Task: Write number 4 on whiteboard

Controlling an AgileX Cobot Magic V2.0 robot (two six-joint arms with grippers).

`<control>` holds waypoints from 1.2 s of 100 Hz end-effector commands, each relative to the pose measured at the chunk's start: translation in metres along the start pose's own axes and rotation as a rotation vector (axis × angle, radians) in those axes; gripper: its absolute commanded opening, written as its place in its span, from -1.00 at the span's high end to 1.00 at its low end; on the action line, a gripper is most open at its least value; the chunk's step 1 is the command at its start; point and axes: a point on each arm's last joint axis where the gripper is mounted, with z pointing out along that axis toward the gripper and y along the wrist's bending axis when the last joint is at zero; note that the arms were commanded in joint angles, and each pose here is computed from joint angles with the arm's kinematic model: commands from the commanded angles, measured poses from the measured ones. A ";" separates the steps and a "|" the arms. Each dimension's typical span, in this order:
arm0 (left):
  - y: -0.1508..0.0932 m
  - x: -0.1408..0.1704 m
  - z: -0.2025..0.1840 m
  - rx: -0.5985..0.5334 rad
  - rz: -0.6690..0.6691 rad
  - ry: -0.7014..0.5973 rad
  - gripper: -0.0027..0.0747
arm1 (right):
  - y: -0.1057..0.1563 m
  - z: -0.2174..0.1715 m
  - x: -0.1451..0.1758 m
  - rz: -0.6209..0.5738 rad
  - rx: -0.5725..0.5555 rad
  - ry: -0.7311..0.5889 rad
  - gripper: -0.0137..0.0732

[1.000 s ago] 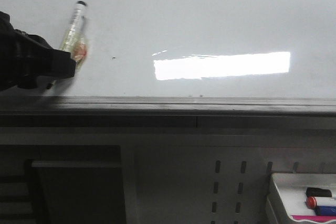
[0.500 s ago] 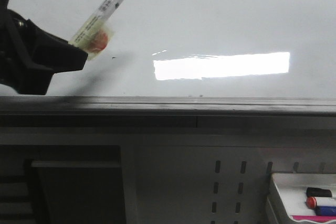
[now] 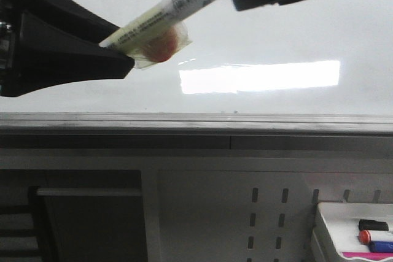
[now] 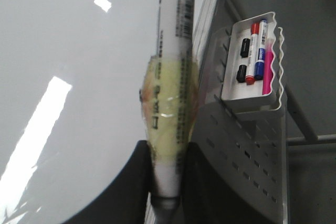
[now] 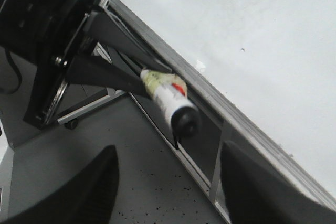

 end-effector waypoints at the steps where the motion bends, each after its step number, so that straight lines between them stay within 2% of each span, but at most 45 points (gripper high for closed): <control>1: 0.006 -0.017 -0.003 -0.021 0.003 -0.117 0.98 | -0.001 0.000 -0.022 -0.020 0.010 -0.089 -0.30; 48: 0.006 -0.019 -0.003 -0.018 0.004 -0.136 0.98 | 0.004 0.033 -0.037 -0.029 -0.013 -0.069 -0.05; 58: 0.006 -0.019 -0.003 -0.018 0.004 -0.136 0.98 | 0.004 0.036 -0.035 -0.029 -0.014 -0.054 0.26; 69: 0.006 -0.019 -0.003 -0.019 0.004 -0.135 0.96 | 0.004 0.037 -0.035 -0.029 -0.015 -0.049 0.85; 78: 0.006 -0.019 -0.003 -0.019 0.004 -0.135 0.73 | 0.004 0.037 -0.035 -0.031 -0.014 -0.052 0.83; 93: 0.008 -0.018 -0.003 -0.031 -0.020 -0.124 0.02 | 0.003 0.037 -0.034 -0.079 -0.007 -0.038 0.83; 98: 0.010 -0.016 -0.004 -0.059 -0.061 -0.105 -0.12 | 0.003 0.037 -0.034 -0.074 -0.007 -0.040 0.83; 120: 0.024 -0.008 -0.025 -0.237 -0.232 0.079 -0.15 | -0.009 0.038 -0.041 -0.055 0.039 -0.050 0.83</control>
